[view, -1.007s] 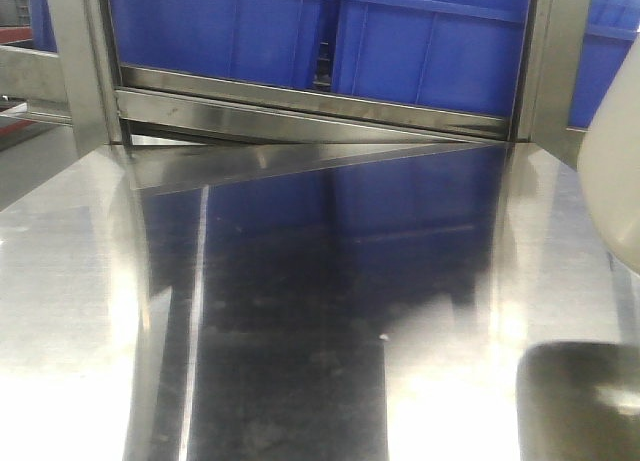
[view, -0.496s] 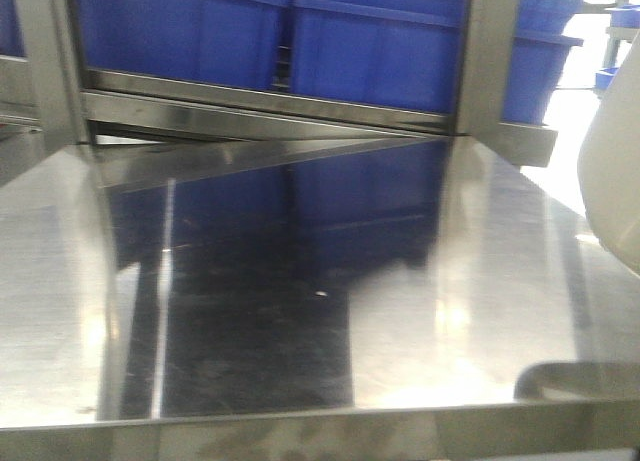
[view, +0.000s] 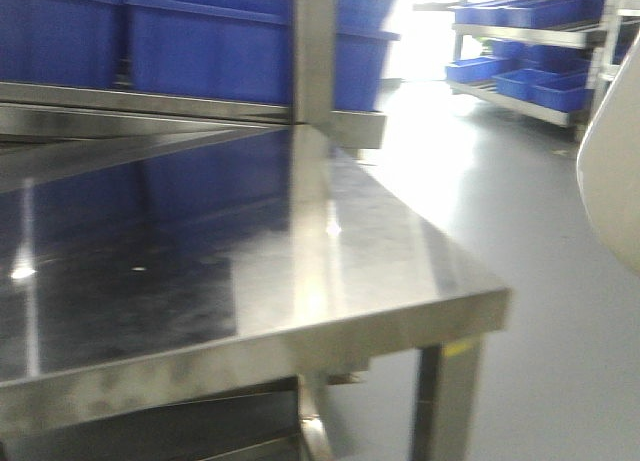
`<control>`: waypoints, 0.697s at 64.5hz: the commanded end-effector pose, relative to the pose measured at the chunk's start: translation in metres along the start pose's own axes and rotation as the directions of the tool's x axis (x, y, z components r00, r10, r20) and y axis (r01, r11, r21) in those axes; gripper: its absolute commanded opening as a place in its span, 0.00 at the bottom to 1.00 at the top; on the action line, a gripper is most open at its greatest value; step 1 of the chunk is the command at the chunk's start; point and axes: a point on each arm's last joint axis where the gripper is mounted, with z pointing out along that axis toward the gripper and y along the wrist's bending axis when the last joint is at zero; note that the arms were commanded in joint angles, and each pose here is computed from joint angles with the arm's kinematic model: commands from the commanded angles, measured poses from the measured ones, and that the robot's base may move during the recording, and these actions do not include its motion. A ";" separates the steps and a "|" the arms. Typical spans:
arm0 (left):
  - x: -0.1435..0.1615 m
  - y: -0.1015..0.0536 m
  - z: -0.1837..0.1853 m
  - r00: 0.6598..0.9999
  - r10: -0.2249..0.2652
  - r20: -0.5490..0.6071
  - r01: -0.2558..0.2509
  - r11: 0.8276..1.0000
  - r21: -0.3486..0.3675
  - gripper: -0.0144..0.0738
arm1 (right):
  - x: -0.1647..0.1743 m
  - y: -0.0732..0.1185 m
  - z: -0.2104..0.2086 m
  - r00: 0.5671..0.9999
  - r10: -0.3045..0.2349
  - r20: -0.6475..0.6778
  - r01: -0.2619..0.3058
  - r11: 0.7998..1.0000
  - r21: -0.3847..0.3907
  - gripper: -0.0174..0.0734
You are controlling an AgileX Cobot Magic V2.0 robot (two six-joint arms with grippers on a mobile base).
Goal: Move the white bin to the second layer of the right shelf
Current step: 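Drive away from the table carrying the bin in the right gripper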
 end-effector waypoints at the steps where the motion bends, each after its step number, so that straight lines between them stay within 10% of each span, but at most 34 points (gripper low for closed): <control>1: 0.004 0.000 0.000 0.998 -0.009 0.061 0.009 1.000 -0.004 0.26 | -0.013 0.002 -0.009 0.994 -0.006 0.108 0.008 1.000 -0.013 0.28; 45: 0.004 0.000 0.000 0.998 -0.009 0.061 0.009 1.000 -0.004 0.26 | -0.013 0.002 -0.009 0.994 -0.006 0.108 0.008 1.000 -0.013 0.28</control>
